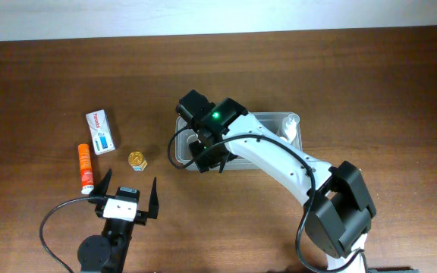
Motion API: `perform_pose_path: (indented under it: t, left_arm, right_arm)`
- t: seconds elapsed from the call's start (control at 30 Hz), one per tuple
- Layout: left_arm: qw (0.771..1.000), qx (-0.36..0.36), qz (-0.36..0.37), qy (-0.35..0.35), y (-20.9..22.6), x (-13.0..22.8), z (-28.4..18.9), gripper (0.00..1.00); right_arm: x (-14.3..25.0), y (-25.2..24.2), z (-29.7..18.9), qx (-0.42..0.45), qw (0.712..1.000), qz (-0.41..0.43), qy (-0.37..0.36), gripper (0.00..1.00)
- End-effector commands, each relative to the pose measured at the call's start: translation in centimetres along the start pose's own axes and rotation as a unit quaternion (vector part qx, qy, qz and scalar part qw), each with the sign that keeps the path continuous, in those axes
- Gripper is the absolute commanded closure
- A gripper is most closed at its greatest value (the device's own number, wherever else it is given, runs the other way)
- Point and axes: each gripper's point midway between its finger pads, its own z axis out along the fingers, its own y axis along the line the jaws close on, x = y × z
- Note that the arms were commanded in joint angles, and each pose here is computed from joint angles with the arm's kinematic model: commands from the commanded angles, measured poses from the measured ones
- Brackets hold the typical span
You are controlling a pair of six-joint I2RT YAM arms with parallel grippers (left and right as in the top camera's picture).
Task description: Pack container
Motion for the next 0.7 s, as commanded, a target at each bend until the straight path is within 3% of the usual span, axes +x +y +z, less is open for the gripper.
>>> perform_pose_path:
  t: [0.0, 0.13, 0.43, 0.63, 0.67]
  left_arm:
    - [1.0, 0.002, 0.008, -0.001, -0.1, 0.2, 0.0, 0.01]
    - [1.0, 0.002, 0.008, -0.001, -0.1, 0.2, 0.0, 0.0]
    - [1.0, 0.002, 0.008, -0.001, -0.1, 0.2, 0.0, 0.01]
    - [1.0, 0.002, 0.008, -0.001, -0.1, 0.2, 0.0, 0.01]
    - [1.0, 0.002, 0.008, -0.001, -0.1, 0.2, 0.0, 0.01]
  right_arm:
    - [-1.2, -0.6, -0.6, 0.016, 1.0, 0.004, -0.02, 0.5]
    - [-3.7, -1.4, -4.2, 0.007, 0.998, 0.001, -0.064, 0.49]
    - [-7.2, -11.2, -16.7, 0.037, 0.981, 0.096, -0.164, 0.37]
    - [-4.9, -22.0, -20.5, 0.079, 0.958, 0.217, -0.171, 0.12]
    - [-4.2, -23.9, -20.7, 0.085, 0.953, 0.239, -0.166, 0.02]
